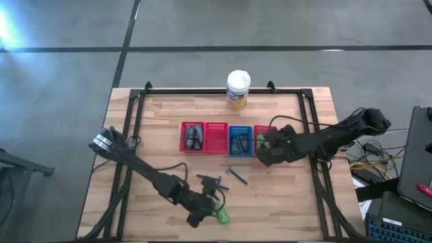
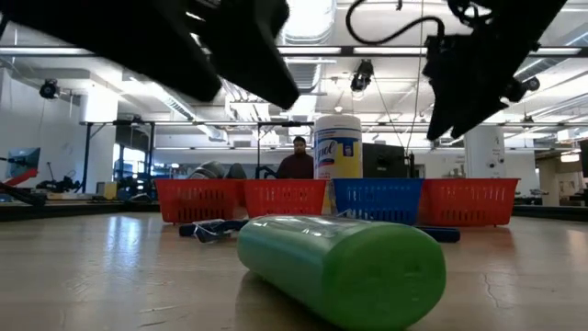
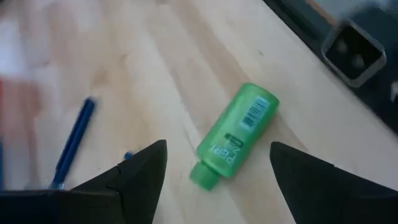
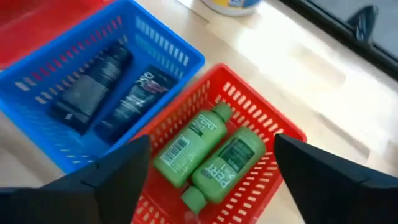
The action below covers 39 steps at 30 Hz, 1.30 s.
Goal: Pick & Place Travel size toiletries
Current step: Put the green shampoo into the right red bin
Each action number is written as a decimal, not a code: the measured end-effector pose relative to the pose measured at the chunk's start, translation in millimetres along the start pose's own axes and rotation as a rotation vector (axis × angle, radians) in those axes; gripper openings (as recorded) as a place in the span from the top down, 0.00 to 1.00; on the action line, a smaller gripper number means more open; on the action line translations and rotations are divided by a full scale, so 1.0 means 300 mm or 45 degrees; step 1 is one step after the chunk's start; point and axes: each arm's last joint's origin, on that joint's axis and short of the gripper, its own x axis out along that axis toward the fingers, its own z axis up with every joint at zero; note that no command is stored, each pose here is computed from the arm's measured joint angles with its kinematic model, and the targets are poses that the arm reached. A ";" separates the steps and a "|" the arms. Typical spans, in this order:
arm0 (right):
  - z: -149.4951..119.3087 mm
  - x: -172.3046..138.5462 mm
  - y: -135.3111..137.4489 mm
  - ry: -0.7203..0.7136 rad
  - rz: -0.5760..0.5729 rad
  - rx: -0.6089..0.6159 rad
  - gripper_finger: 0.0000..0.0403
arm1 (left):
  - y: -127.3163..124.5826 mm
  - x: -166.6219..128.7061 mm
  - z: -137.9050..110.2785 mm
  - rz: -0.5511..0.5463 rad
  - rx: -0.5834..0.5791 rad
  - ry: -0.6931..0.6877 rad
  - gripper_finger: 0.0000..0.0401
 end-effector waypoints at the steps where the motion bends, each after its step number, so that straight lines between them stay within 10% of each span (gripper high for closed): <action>1: 0.007 -0.009 -0.003 -0.002 0.016 -0.017 0.15 | 0.001 0.017 0.000 -0.013 0.069 0.004 0.28; 17: 0.047 -0.081 0.007 0.031 0.175 -0.035 0.14 | 0.096 0.241 -0.033 -0.423 0.156 0.125 0.29; 27: 0.039 -0.103 0.015 0.067 0.225 0.043 0.20 | 0.095 0.250 -0.037 -0.428 0.046 0.181 0.60; 39: 0.056 -0.212 -0.029 0.407 0.644 0.488 0.26 | 0.162 0.043 0.064 0.166 -0.250 0.131 0.64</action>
